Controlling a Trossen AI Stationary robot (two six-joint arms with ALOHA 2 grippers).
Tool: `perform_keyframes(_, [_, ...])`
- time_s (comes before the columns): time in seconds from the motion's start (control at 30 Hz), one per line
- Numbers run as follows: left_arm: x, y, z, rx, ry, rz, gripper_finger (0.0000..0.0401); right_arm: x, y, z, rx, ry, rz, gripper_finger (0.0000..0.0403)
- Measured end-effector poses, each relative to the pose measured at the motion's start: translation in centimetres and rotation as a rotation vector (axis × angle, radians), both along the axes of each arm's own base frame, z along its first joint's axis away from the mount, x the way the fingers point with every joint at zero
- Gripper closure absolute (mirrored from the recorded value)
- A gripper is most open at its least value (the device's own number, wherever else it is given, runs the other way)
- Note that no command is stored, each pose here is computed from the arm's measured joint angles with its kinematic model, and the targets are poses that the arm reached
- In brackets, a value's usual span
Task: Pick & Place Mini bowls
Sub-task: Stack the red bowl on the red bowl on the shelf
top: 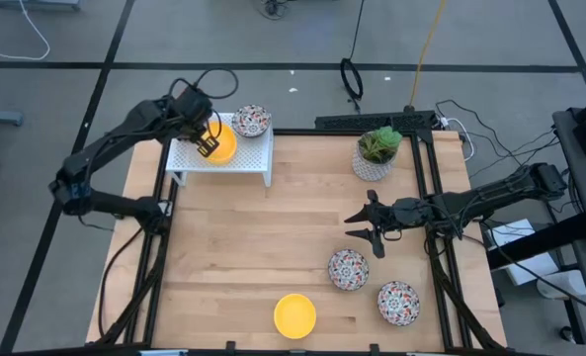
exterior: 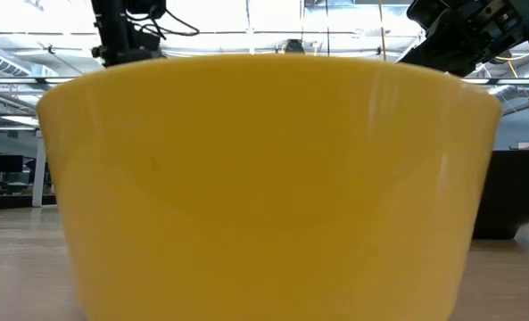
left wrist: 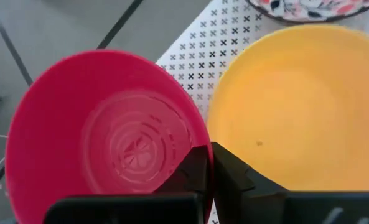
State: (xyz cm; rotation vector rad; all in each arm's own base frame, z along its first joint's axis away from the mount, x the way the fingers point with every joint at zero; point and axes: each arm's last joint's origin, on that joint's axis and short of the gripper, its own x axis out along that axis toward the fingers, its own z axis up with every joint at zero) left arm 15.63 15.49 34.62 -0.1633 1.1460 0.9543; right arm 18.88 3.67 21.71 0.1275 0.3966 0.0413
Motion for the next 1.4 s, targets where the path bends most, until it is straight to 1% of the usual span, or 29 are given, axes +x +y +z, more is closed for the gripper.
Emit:
perform_keyframes(0.07, [0.0,0.4,-0.2,-0.003,0.015,0.002,0.0395,0.0,0.0,0.0,-0.001,0.0,0.001,0.0259])
perform_keyframes(0.27, [-0.6,1.6,-0.2,0.015,0.004,0.056,0.0378,0.0,0.0,0.0,-0.003,0.0,0.002,0.0259])
perform_keyframes(0.4, [-1.1,2.0,-0.2,0.011,-0.005,0.087,0.0393,0.0,0.0,0.0,-0.003,0.0,0.001,0.0259])
perform_keyframes(0.47, [-1.3,2.2,-0.2,0.011,-0.009,0.106,0.0394,0.0,0.0,0.0,-0.003,0.0,0.002,0.0259])
perform_keyframes(0.6, [-1.7,2.5,-0.3,-0.001,-0.025,0.125,0.0376,0.0,0.0,0.0,-0.003,0.0,0.001,0.0259])
perform_keyframes(0.7, [-1.7,2.9,-0.3,-0.012,-0.053,0.128,0.0372,0.0,0.0,0.0,-0.002,0.0,0.001,0.0259])
perform_keyframes(0.87, [-1.4,3.5,-0.9,-0.029,-0.044,0.137,0.0393,0.0,0.0,0.0,-0.001,0.0,0.001,0.0259])
perform_keyframes(0.93, [-1.4,3.7,-1.1,-0.036,-0.038,0.141,0.0395,0.0,0.0,0.0,0.0,0.001,0.0,0.0259])
perform_keyframes(1.2, [-0.8,4.5,-2.0,-0.066,-0.011,0.145,0.0357,0.0,0.0,-0.1,-0.002,0.008,0.001,0.0259])
perform_keyframes(1.4, [-0.6,4.8,-2.4,-0.078,-0.003,0.151,0.0365,0.0,0.0,-0.1,-0.002,0.008,0.0,0.0259])
